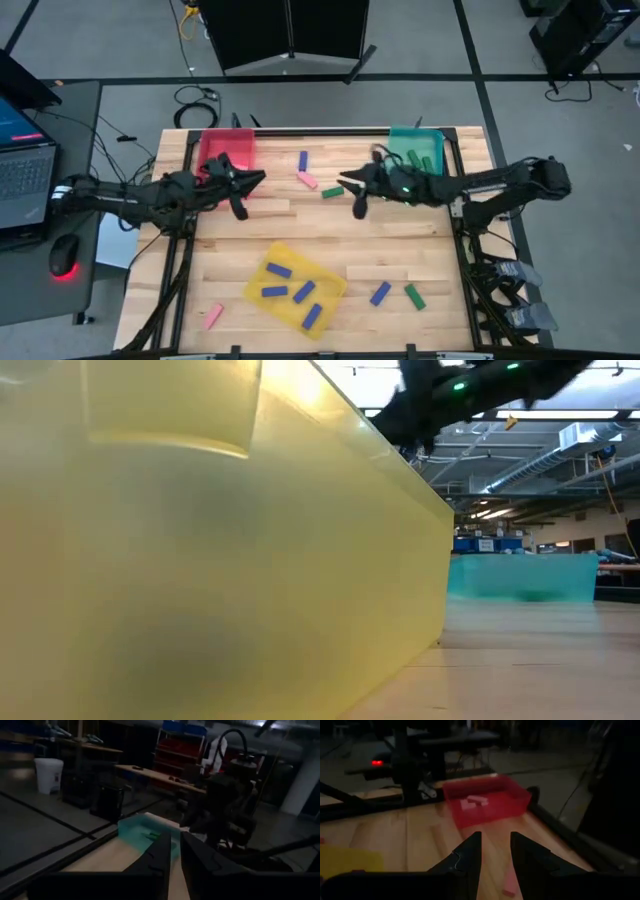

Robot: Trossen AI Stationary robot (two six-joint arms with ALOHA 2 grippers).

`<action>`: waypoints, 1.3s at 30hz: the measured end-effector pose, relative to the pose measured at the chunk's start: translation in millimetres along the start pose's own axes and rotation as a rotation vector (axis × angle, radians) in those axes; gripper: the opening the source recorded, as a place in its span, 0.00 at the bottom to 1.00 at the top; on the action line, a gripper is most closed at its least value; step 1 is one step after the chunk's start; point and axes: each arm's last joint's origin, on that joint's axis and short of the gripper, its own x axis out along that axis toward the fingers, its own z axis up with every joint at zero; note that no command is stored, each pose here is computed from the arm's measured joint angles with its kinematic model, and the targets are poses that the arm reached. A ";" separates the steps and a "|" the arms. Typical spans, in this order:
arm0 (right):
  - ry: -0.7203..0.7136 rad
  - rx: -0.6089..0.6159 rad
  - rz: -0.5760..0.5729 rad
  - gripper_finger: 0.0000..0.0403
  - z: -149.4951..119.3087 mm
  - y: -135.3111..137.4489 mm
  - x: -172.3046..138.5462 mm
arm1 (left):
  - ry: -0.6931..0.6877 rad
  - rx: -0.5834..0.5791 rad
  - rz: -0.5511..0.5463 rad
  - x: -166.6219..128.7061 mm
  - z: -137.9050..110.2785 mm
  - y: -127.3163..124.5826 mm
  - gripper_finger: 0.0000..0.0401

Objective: Sort blocks
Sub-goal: Put the pink block into the red bin

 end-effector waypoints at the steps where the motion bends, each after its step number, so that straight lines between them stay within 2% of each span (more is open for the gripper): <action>1: 0.020 0.012 0.020 0.29 2.4 -1.7 8.0 | -0.003 -0.009 0.000 -2.7 -1.8 0.8 0.12; 6: 0.155 0.017 0.072 0.29 8.3 -10.0 51.9 | -0.043 -0.039 -0.018 -12.2 -5.1 4.2 0.12; 13: 0.411 -0.026 0.071 0.29 8.9 -22.5 117.4 | -0.068 -0.055 -0.038 -18.8 -2.1 5.1 0.12; 18: 0.627 -0.049 0.055 0.37 -5.8 -32.7 152.7 | -0.066 -0.047 -0.041 -20.0 -1.9 5.4 0.12; 21: 0.696 -0.047 0.045 0.46 -17.2 -37.1 167.8 | -0.075 -0.036 -0.047 -20.9 -0.7 5.0 0.12; 29: 0.751 0.013 0.011 0.68 -36.8 -39.4 192.9 | -0.054 -0.019 -0.044 -20.7 -3.0 5.3 0.12; 33: 0.800 0.049 -0.033 0.73 -44.9 -39.5 201.0 | -0.051 -0.018 -0.044 -20.7 -3.3 5.3 0.12; 39: 0.863 0.075 -0.097 0.73 -54.9 -43.7 209.4 | -0.051 -0.018 -0.044 -20.6 -3.4 5.3 0.12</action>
